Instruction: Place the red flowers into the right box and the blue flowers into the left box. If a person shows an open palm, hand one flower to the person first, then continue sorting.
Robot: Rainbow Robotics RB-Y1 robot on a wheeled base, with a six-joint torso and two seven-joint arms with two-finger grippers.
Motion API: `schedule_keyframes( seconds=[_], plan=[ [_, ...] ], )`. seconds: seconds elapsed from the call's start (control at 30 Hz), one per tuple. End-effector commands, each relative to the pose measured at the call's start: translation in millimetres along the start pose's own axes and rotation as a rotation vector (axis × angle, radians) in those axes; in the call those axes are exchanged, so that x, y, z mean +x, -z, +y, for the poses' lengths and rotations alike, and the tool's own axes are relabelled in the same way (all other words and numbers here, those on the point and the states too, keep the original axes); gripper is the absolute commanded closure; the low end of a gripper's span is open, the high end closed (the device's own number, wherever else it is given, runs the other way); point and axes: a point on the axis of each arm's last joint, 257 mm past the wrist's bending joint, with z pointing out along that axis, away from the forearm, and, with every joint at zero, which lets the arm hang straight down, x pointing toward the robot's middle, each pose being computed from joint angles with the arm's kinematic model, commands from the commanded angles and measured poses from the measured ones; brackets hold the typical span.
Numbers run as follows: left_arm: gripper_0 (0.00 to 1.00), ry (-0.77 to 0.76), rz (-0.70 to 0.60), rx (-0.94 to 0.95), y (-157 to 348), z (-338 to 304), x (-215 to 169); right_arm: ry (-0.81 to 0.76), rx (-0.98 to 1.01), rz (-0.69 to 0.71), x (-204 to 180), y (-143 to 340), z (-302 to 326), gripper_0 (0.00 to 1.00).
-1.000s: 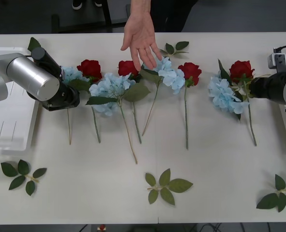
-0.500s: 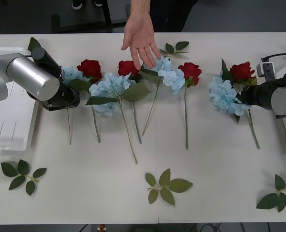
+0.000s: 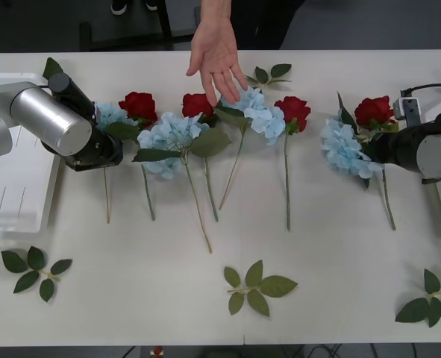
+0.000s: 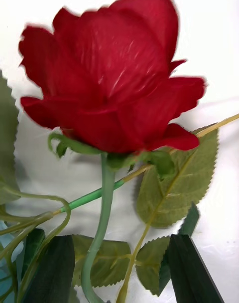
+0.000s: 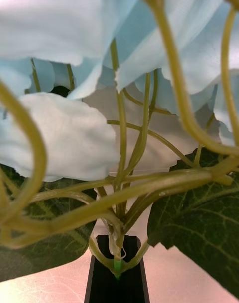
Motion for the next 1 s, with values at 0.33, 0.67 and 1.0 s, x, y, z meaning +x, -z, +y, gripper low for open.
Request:
schedule_keyframes(
  seconds=[0.33,0.67,1.0],
  plan=[
    [1.0,-0.027,0.011,0.021,-0.7,-11.1,5.7,0.017,0.016,-0.016,-4.9,-2.6,-3.2,1.0],
    [1.0,-0.027,0.01,0.021,-0.3,-10.5,4.8,-0.018,-0.012,-0.041,-26.8,11.6,-0.7,1.0],
    [1.0,-0.026,0.011,0.021,-0.7,-10.0,5.6,-0.075,-0.141,-0.06,-68.1,78.3,26.9,1.0]
  ],
)
